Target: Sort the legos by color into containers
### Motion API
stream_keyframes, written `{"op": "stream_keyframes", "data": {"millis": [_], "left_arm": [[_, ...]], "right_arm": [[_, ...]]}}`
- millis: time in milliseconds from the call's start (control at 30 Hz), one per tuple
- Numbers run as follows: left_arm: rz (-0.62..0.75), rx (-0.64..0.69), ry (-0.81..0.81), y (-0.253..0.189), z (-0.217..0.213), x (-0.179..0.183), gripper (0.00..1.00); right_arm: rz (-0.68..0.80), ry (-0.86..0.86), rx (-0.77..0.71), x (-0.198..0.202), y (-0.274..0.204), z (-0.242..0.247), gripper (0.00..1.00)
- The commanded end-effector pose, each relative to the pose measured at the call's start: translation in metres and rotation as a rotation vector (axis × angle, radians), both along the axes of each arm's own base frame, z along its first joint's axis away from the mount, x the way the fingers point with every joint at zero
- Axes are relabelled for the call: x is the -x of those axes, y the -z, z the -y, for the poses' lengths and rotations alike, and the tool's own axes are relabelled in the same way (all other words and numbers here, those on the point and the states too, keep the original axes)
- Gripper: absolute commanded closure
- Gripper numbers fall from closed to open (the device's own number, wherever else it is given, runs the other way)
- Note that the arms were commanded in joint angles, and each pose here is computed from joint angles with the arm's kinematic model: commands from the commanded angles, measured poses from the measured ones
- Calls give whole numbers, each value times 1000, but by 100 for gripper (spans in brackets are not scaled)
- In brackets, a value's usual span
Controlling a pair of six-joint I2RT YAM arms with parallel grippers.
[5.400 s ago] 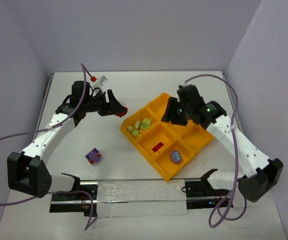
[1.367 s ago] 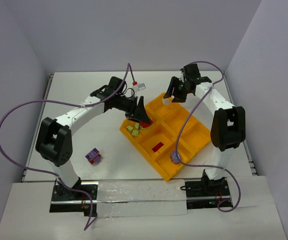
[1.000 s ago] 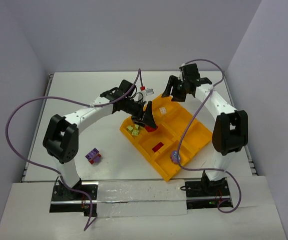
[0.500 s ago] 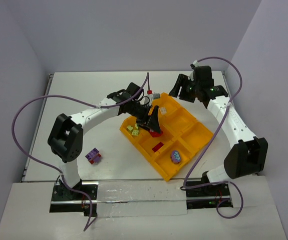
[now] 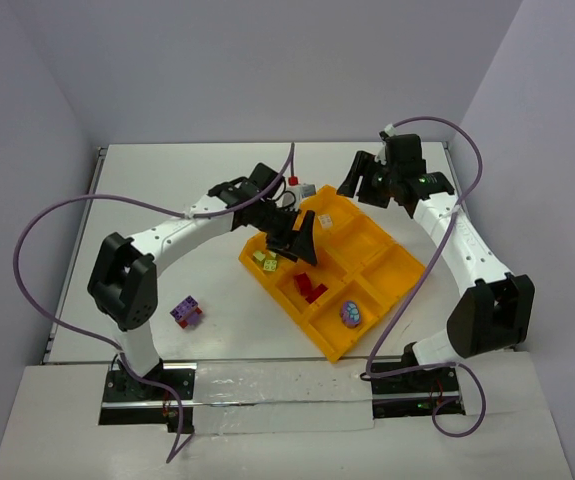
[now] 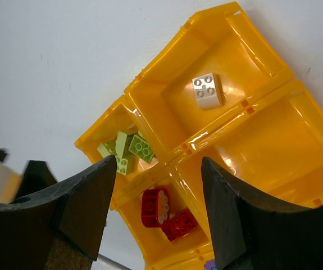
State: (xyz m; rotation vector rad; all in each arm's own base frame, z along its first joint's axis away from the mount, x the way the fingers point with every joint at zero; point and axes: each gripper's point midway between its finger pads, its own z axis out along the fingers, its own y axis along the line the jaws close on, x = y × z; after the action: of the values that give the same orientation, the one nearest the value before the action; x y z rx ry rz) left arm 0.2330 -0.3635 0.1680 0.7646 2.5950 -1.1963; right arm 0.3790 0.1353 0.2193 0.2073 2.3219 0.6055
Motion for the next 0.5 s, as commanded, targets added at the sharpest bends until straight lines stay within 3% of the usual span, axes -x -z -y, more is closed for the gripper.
{"op": "stream_keyframes", "data": {"millis": [0,100,167,267,367,467], "left_arm": [[101,-73,-234,-21,-46,-14,19],[96,-177,-473,-4,-103,-19,18],[126,-267,-718,-1,-154,-35,17],[69,-439,-977,30,-218,-26,17],[50,-587,-1149,46,-258,-9,16],[38,-632,-1236,50,-274,3,16]], "right_arm": [[70,-11,-17,5,-18,1,31],[72,-23,-19,9,-16,0,31],[74,-32,-21,12,-16,-1,31],[107,-46,-39,14,-23,-4,31],[100,-64,-38,14,-23,-7,31],[81,-82,-39,14,-18,-9,31]]}}
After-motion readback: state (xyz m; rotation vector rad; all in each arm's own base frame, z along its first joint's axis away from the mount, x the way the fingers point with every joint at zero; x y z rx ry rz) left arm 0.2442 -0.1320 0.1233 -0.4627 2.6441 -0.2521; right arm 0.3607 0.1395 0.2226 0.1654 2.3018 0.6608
